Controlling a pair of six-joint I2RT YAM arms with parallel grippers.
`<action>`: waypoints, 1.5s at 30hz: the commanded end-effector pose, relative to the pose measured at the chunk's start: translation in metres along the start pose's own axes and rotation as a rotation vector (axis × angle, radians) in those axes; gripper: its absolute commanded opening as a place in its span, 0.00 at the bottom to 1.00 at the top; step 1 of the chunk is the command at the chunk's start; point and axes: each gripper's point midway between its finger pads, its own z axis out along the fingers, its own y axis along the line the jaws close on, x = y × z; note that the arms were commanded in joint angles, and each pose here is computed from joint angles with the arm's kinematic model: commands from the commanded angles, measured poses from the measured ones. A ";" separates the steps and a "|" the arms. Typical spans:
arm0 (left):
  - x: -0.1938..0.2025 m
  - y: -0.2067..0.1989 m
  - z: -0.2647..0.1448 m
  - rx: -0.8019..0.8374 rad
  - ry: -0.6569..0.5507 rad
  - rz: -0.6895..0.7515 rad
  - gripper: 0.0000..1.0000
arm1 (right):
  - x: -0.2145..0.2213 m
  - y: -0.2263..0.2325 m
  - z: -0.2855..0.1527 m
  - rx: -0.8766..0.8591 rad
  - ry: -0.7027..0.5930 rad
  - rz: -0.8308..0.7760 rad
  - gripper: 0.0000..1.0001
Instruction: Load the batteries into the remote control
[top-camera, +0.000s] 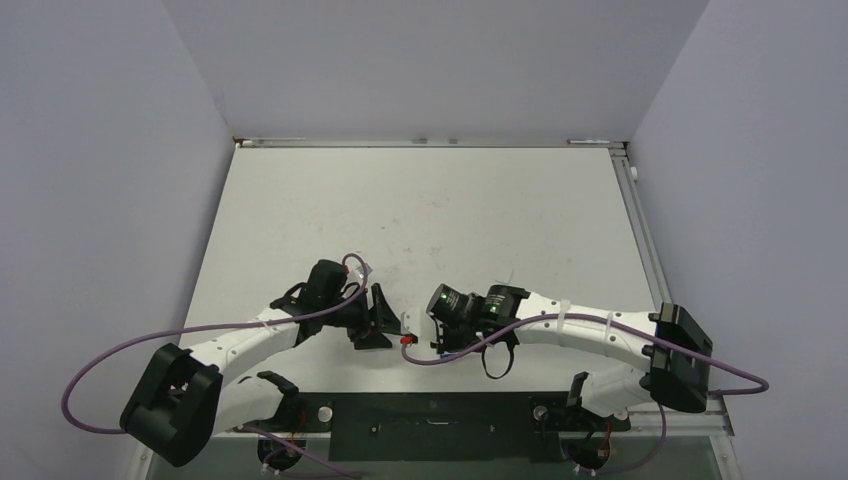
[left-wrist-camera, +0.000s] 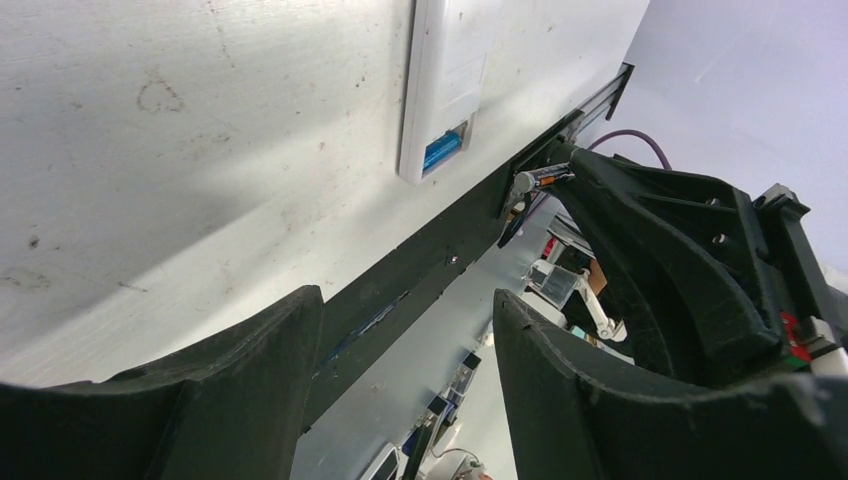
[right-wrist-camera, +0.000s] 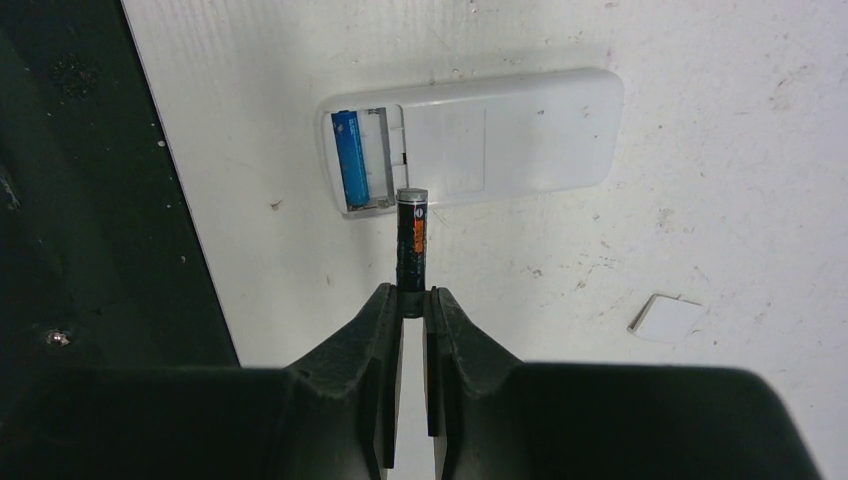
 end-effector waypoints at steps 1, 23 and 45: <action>-0.006 -0.002 -0.001 -0.018 -0.026 0.030 0.59 | -0.001 -0.003 0.009 0.012 0.005 -0.043 0.08; -0.005 0.006 -0.002 -0.038 -0.028 0.013 0.59 | 0.005 0.012 0.041 -0.059 0.073 -0.071 0.09; -0.004 0.008 -0.001 -0.038 -0.023 0.009 0.59 | 0.006 0.019 0.053 -0.088 0.101 -0.089 0.09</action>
